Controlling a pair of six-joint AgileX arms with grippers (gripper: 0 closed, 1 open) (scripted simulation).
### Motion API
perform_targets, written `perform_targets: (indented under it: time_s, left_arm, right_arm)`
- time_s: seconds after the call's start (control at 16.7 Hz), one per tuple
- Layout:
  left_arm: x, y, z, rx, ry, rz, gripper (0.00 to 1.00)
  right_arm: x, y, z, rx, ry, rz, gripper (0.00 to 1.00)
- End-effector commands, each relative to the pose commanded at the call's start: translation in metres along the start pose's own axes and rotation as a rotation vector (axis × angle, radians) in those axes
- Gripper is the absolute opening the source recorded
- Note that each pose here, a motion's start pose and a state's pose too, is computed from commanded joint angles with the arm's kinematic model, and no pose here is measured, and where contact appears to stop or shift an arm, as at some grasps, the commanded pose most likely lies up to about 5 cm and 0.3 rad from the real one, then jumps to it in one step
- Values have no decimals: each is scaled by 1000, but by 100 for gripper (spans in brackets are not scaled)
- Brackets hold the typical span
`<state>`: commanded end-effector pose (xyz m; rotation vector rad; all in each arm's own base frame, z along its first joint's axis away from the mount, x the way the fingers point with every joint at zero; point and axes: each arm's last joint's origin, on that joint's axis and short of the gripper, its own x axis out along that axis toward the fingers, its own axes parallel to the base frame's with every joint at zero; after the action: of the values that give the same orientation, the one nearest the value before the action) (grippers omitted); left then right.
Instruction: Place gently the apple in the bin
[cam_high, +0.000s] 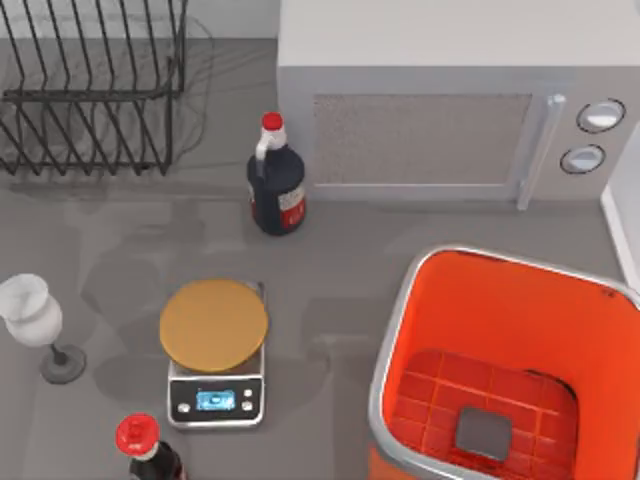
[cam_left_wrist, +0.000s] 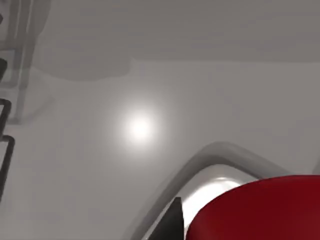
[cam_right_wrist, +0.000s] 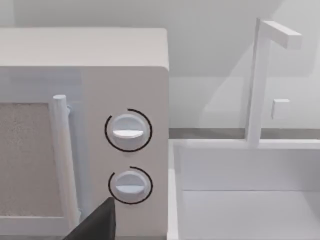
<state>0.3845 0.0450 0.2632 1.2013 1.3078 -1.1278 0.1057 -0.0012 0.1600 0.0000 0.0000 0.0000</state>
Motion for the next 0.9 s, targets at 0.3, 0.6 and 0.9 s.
perform_targets:
  time_s: [0.3, 0.6, 0.9]
  left_arm:
    - [-8, 9, 97, 611, 4, 4, 0]
    - [-15, -25, 233, 1538, 8, -1, 0]
    - [-25, -112, 354, 2461, 28, 22, 0]
  right_arm:
    - [0, 0, 0, 0, 0, 0, 100]
    - [0, 0, 0, 0, 0, 0, 100]
    - [0, 0, 0, 0, 0, 0, 100]
